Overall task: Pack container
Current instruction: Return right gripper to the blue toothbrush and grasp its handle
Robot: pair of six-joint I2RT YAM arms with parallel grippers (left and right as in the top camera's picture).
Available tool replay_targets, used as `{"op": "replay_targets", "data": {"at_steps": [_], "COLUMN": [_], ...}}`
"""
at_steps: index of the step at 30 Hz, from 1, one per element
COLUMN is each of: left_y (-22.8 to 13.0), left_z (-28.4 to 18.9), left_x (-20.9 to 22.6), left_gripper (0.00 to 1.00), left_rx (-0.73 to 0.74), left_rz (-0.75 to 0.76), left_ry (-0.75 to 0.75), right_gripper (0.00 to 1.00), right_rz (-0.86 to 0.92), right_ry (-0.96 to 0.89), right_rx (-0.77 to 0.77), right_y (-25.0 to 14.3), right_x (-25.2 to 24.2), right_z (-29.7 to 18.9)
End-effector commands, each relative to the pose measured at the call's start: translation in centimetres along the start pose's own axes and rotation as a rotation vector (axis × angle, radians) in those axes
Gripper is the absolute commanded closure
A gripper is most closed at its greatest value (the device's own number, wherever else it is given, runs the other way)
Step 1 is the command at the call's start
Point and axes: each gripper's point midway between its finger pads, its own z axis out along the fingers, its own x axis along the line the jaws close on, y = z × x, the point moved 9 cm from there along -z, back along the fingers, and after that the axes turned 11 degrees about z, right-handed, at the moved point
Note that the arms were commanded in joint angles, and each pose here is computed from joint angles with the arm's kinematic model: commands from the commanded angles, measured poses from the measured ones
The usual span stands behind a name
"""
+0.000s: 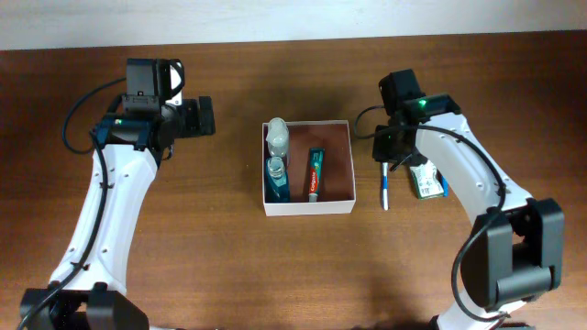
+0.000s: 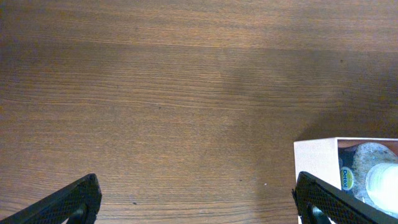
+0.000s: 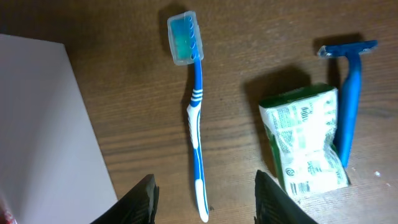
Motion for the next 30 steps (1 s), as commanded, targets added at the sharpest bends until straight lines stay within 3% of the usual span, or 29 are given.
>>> {"op": "replay_targets", "data": {"at_steps": [1, 12, 16, 30], "left_y": [0.7, 0.7, 0.7, 0.7], "left_z": [-1.4, -1.4, -1.4, -1.4], "left_x": [0.2, 0.2, 0.2, 0.2], "left_gripper": [0.01, 0.01, 0.01, 0.00], "left_rx": [-0.046, -0.046, -0.046, -0.046], "left_rz": [-0.015, -0.015, -0.015, -0.015], "left_ry": [0.011, 0.011, 0.011, 0.011], "right_gripper": [0.56, 0.51, 0.44, 0.43], "right_rz": [0.002, 0.001, 0.002, 0.035], "right_ry": [-0.019, -0.031, -0.020, -0.010], "right_rx": [0.031, 0.056, 0.062, 0.118], "right_y": [-0.5, -0.4, -0.3, 0.0], "right_x": [-0.2, 0.1, 0.4, -0.2], "right_z": [2.0, 4.5, 5.3, 7.9]}}
